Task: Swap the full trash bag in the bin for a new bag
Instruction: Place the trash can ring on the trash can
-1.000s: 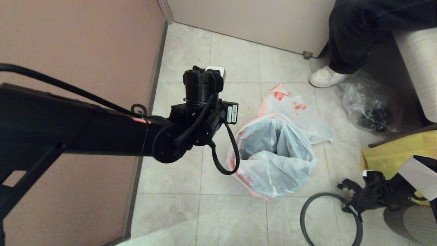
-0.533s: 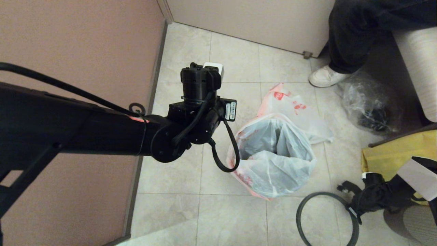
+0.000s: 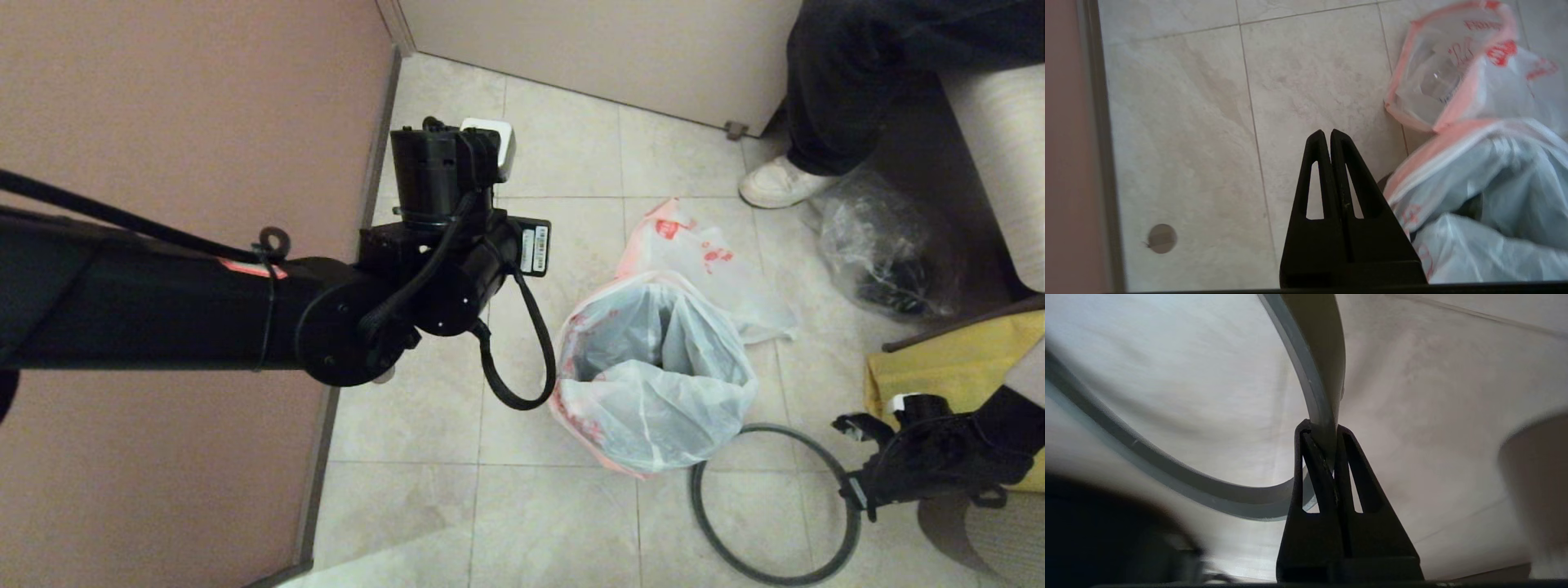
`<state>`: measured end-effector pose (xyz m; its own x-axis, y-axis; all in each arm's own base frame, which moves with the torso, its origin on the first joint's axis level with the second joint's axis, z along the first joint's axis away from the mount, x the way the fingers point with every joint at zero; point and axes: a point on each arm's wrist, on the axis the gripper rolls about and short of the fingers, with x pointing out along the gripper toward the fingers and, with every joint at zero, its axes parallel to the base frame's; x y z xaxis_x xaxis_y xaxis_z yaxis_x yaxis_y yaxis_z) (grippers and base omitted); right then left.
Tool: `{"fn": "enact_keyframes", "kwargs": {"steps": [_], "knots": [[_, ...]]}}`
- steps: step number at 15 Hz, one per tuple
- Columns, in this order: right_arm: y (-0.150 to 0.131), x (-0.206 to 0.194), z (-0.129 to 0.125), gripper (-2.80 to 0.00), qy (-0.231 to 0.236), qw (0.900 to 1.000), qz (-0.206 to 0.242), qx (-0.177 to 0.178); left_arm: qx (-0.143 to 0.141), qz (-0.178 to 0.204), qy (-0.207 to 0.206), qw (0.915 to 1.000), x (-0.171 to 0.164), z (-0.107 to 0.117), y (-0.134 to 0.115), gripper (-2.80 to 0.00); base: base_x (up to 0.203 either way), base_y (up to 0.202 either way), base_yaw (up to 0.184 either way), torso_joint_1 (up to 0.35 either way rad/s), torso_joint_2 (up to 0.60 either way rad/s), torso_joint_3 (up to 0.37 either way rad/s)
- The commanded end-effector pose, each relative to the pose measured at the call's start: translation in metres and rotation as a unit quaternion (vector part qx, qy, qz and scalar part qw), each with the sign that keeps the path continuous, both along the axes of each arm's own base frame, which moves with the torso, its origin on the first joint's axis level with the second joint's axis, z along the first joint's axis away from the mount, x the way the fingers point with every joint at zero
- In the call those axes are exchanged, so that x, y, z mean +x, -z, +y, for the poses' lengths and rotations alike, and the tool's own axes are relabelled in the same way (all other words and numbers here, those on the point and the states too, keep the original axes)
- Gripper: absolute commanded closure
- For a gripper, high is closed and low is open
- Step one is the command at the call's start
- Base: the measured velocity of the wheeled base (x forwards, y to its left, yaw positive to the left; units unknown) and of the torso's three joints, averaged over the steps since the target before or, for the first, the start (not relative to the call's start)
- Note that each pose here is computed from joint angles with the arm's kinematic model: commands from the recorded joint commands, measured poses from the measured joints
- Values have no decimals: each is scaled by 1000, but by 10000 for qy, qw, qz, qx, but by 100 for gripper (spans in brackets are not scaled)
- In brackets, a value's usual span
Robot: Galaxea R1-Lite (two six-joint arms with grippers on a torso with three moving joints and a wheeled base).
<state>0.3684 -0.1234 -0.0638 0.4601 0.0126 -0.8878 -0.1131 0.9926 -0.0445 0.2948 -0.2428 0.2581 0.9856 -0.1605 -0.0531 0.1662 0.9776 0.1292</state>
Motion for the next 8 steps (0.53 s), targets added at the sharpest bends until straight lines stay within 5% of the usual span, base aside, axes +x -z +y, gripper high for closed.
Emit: {"fn": "enact_keyframes", "kwargs": {"steps": [1, 5, 8], "knots": [[-79, -18, 2, 0, 376, 9966, -726, -24, -68, -107, -15, 9999, -15, 13, -19, 0, 0, 0, 0, 0, 0, 0], [-156, -46, 13, 0, 859, 9865, -1371, 267, 32, 5, -16, 10000, -22, 20, -23, 0, 0, 0, 0, 0, 0, 0], [-221, -53, 29, 0, 787, 9720, -2037, 873, -3, -34, -20, 10000, -24, 23, -27, 0, 0, 0, 0, 0, 0, 0]]}}
